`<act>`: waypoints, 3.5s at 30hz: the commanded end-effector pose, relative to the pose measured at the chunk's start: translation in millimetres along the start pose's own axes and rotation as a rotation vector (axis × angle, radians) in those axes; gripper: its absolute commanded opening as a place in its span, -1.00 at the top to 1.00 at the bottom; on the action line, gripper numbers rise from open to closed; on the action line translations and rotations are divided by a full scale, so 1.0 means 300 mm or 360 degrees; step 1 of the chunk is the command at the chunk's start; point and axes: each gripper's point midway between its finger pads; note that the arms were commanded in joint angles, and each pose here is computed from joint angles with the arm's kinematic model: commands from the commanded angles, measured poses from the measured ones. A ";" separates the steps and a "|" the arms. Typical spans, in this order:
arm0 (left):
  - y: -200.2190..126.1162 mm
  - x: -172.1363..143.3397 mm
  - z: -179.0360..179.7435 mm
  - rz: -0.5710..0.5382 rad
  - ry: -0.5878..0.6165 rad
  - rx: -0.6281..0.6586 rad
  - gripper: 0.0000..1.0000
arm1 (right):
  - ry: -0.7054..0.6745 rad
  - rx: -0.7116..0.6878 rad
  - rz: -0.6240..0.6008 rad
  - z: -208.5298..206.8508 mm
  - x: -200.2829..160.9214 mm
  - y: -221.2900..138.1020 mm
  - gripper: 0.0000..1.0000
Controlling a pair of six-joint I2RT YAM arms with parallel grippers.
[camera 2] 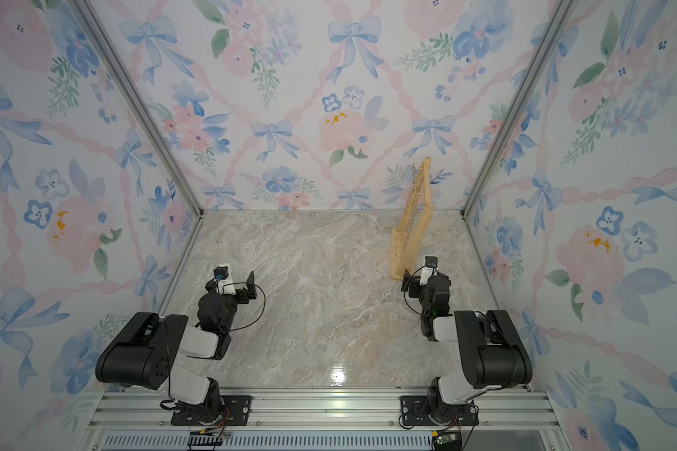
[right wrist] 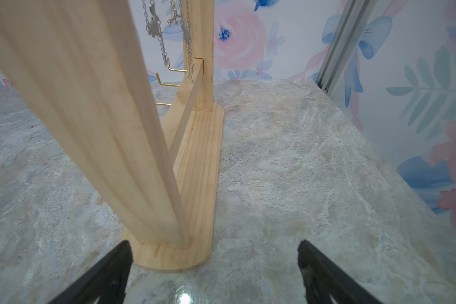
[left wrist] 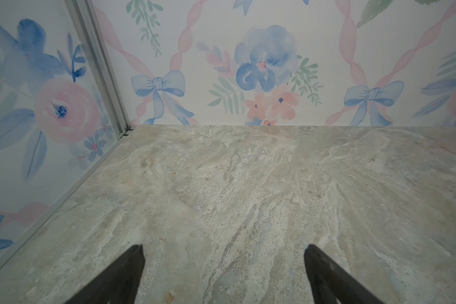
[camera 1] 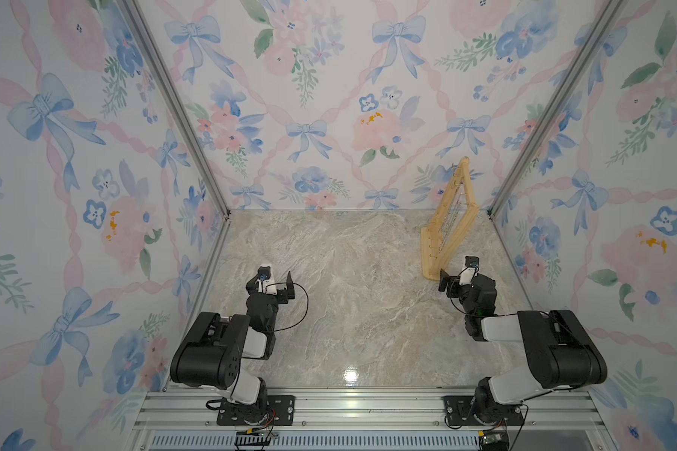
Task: Take the necklace off the jewelry display stand
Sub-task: Move the stand to the center of the board.
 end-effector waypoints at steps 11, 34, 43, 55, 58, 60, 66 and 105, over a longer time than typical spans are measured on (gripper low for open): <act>0.015 0.030 0.013 -0.0049 -0.0008 0.0029 -0.96 | -0.0014 0.0006 -0.0023 0.007 0.020 0.014 -0.98; 0.015 0.027 0.011 -0.0043 -0.0004 0.0039 -0.96 | -0.0024 -0.0010 -0.0028 0.007 0.021 0.013 -0.98; -0.011 0.127 0.036 -0.0081 0.0017 0.0217 -0.96 | -0.0043 -0.0116 -0.0228 -0.010 0.152 -0.129 -0.98; -0.146 0.716 -0.255 -0.0744 -0.0264 -0.0488 -0.97 | 0.0399 -0.0368 -0.0692 -0.144 0.448 -0.478 -0.98; -0.125 0.732 -0.280 -0.0692 -0.0462 -0.0596 -0.96 | 0.0759 -0.0564 -0.0677 -0.235 0.413 -0.522 -0.98; -0.098 0.715 -0.253 -0.0638 -0.0626 -0.0599 -0.96 | 0.0828 -0.0571 -0.0626 -0.248 0.402 -0.529 -0.98; 0.001 0.683 -0.158 -0.0526 -0.0829 -0.0604 -0.96 | 0.1002 -0.0481 -0.0690 -0.265 0.391 -0.536 -0.98; -0.032 0.430 -0.669 0.0378 -0.0206 -0.0737 -0.96 | 0.0185 -0.0133 0.0127 0.247 0.770 -0.436 -0.90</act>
Point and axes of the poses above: each gripper's point midway between its finger pads, its own y axis out along the fingers, its own z axis along the line the jaws close on, x = y × z
